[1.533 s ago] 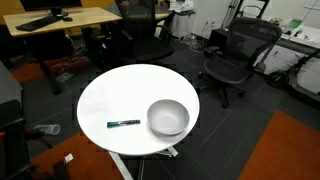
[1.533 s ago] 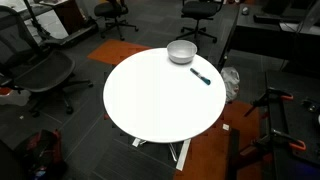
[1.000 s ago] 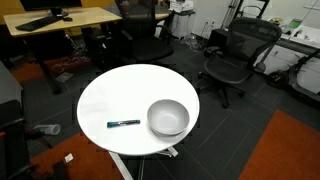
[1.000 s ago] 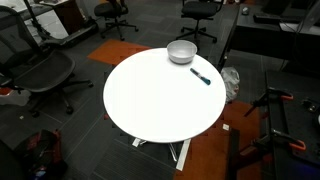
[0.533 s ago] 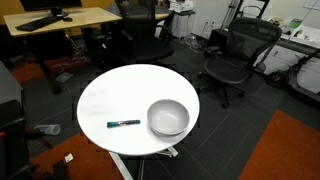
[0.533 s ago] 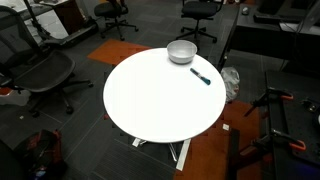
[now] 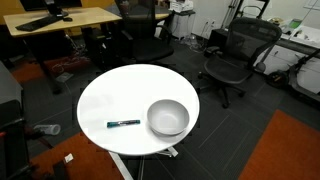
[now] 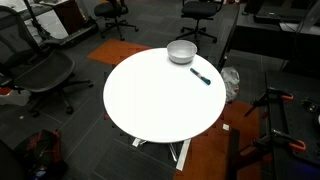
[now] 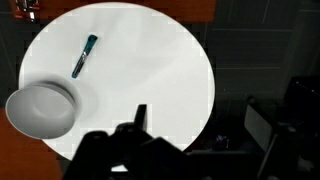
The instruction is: Put the marker inside the grey bowl
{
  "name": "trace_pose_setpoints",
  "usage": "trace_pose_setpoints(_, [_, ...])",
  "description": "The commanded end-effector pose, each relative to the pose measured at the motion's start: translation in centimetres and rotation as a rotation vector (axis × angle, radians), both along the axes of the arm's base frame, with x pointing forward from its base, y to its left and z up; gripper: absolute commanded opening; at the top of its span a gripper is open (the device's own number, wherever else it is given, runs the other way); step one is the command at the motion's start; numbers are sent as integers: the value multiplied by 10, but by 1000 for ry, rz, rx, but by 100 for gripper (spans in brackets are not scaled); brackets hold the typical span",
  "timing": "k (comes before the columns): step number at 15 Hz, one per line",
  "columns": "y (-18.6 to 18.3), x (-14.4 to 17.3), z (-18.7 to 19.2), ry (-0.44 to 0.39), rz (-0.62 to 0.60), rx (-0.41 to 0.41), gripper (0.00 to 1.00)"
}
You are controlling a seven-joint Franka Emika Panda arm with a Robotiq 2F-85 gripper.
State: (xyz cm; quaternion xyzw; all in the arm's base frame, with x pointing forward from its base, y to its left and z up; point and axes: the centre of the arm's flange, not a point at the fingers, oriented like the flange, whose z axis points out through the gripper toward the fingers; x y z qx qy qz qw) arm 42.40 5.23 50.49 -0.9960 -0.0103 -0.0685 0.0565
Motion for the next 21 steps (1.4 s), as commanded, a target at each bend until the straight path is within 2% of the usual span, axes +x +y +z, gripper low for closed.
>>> trace_pose_setpoints(1, [-29, -17, -18, -55, -102, 12, 100])
trace_pose_setpoints(11, [-113, -19, -91, -111, -373, 16, 100])
trace_pose_setpoints(21, [-168, -3, -177, -73, -552, 6, 100])
